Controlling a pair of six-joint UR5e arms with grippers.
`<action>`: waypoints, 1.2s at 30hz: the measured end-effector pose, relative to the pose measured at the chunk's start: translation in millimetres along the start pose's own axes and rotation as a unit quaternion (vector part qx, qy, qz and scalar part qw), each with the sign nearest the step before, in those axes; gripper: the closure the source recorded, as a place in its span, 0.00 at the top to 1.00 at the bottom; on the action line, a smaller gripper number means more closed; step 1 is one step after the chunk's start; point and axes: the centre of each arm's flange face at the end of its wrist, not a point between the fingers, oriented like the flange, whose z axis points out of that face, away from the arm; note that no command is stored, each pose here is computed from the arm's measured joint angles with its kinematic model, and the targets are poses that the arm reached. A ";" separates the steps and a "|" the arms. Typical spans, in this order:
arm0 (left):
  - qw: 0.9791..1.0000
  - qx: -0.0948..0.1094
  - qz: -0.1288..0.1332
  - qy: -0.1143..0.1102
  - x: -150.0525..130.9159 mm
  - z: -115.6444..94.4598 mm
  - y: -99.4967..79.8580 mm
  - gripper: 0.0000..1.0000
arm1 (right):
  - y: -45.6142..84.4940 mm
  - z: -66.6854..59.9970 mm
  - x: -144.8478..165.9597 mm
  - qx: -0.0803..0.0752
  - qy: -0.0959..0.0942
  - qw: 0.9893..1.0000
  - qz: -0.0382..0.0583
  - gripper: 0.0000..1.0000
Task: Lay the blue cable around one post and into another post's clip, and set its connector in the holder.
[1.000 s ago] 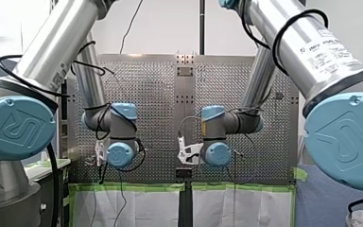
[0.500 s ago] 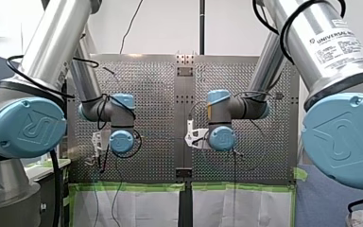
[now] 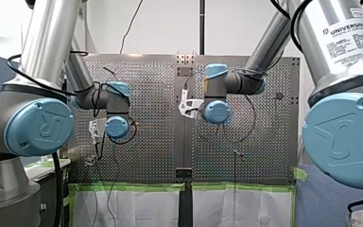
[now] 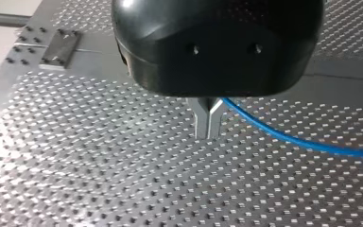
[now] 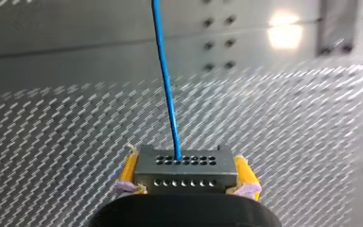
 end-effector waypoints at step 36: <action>0.978 -0.078 -0.157 -0.115 -178.8 53.5 12.7 0.00 | -62.5 30.7 141.9 0.135 0.079 0.987 -0.029 0.11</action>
